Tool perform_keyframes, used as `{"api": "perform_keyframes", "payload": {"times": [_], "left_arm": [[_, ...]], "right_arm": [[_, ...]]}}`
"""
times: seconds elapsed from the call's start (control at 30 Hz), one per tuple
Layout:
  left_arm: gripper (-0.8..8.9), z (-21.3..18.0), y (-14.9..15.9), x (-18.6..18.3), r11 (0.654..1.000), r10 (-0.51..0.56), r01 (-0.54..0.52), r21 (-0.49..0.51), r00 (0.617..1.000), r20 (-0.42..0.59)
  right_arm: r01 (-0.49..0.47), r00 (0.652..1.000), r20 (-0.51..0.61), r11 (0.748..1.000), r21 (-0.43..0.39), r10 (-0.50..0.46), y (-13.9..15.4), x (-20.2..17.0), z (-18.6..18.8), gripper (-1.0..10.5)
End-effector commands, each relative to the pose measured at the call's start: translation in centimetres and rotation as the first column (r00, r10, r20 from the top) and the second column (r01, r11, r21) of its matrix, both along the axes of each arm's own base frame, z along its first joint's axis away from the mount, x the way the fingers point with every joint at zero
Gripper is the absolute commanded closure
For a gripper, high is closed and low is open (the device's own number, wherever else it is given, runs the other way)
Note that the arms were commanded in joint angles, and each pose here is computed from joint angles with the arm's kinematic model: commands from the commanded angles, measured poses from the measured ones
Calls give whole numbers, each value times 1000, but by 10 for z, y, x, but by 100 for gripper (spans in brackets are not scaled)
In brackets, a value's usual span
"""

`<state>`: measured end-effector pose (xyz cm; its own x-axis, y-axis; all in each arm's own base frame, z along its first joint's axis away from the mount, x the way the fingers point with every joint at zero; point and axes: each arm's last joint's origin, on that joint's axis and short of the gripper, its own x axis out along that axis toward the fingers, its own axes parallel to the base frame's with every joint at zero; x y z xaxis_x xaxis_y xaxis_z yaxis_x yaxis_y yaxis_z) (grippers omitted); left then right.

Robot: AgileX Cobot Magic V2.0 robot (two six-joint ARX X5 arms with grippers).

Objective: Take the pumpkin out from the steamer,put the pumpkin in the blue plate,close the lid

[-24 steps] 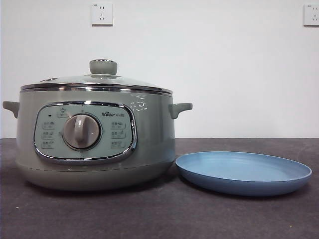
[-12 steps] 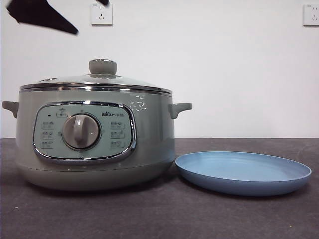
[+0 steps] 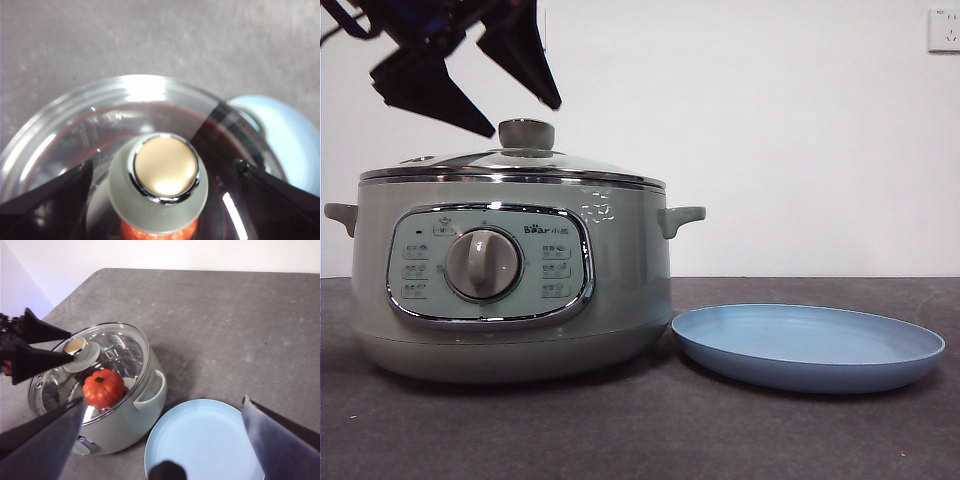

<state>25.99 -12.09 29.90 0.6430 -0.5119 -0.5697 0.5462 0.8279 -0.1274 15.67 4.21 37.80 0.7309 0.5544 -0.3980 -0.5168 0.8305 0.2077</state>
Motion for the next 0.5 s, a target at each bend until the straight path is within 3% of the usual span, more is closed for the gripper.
{"api": "perform_keyframes", "payload": {"times": [0.03, 0.37, 0.5], "left_arm": [[345, -4, -4, 4, 999, -31, 30, 30, 999, 21], [367, -15, -14, 12, 996, -71, 69, 60, 997, 31], [612, -17, -14, 13, 995, -74, 73, 66, 997, 24]], "right_arm": [[-1, 1000, 7, 1000, 2, 1, 0, 0, 1, 320], [-1, 1000, -15, 1000, -2, 1, 0, -1, -1, 320], [-1, 1000, -19, 1000, -3, 1, 0, -1, -1, 320]]}}
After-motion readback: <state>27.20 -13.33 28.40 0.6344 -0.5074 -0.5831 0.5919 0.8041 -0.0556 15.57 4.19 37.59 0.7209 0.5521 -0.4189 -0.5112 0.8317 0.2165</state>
